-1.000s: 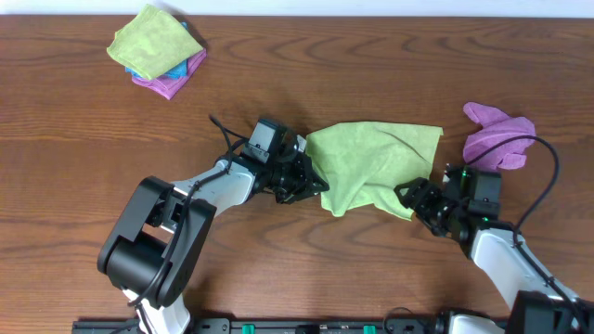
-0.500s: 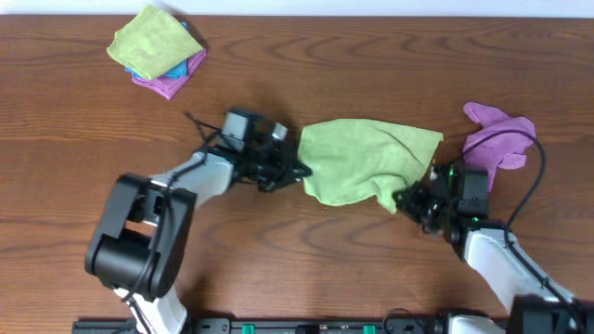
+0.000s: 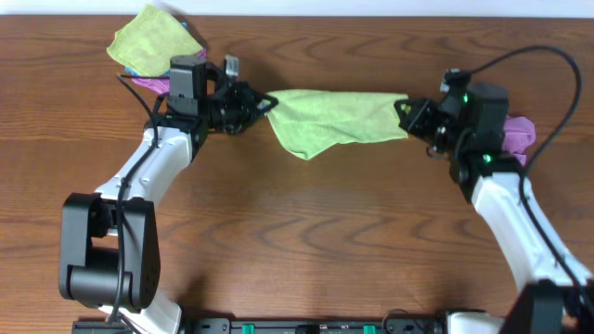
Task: Fold the cloth
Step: 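Lift the green cloth with both grippers and stretch it between them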
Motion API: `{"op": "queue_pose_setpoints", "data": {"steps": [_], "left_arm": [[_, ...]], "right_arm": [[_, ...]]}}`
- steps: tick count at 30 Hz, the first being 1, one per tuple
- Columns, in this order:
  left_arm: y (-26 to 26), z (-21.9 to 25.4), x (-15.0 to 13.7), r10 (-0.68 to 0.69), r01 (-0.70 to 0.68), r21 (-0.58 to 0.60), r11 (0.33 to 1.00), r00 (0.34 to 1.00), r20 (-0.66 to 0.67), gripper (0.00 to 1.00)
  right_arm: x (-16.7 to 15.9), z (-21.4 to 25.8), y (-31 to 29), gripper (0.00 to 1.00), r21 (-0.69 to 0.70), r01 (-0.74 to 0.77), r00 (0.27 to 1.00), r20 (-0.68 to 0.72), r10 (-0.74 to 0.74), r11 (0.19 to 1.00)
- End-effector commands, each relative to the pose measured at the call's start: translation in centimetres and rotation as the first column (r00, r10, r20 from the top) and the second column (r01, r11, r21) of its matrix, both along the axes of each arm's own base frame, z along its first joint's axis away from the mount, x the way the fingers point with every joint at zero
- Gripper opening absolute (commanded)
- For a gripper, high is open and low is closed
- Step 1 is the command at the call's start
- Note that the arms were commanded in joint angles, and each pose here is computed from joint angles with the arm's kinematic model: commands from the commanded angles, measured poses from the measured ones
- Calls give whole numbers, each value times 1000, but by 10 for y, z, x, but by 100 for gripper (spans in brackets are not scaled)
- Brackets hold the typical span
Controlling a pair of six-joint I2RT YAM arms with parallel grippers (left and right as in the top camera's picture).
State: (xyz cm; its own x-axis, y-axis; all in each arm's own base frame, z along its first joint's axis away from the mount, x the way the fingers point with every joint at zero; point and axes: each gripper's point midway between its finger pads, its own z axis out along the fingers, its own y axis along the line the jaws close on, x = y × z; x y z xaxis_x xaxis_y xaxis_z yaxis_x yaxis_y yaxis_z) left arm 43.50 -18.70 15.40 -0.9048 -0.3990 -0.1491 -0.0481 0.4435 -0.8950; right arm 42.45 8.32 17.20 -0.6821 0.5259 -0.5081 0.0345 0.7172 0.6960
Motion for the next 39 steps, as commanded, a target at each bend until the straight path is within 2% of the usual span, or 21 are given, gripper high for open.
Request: {"op": "queue_pose_setpoints", "data": {"steps": [1, 10, 18, 22, 29, 39], "left_arm": [[11, 25, 25, 73, -80, 61, 995, 991, 115, 6], [13, 58, 68, 100, -125, 85, 989, 964, 246, 6], [20, 80, 82, 100, -132, 88, 987, 949, 299, 6], [20, 68, 70, 43, -73, 110, 991, 968, 246, 6], [20, 25, 28, -69, 55, 198, 979, 996, 63, 6], [30, -17, -39, -198, 244, 288, 926, 964, -178, 6]], "right_arm": [[22, 9, 1, 2, -17, -1, 1000, 25, 1, 1000], [74, 37, 0, 2, -36, 2, 995, 100, 1, 999], [86, 53, -1, 2, -63, -7, 990, 137, 15, 998], [76, 44, 4, 2, -75, -52, 994, 88, 58, 996], [39, 5, 8, 2, -124, -155, 985, -98, 144, 980], [-17, -37, 0, 2, -177, -269, 916, -352, 195, 947]]}}
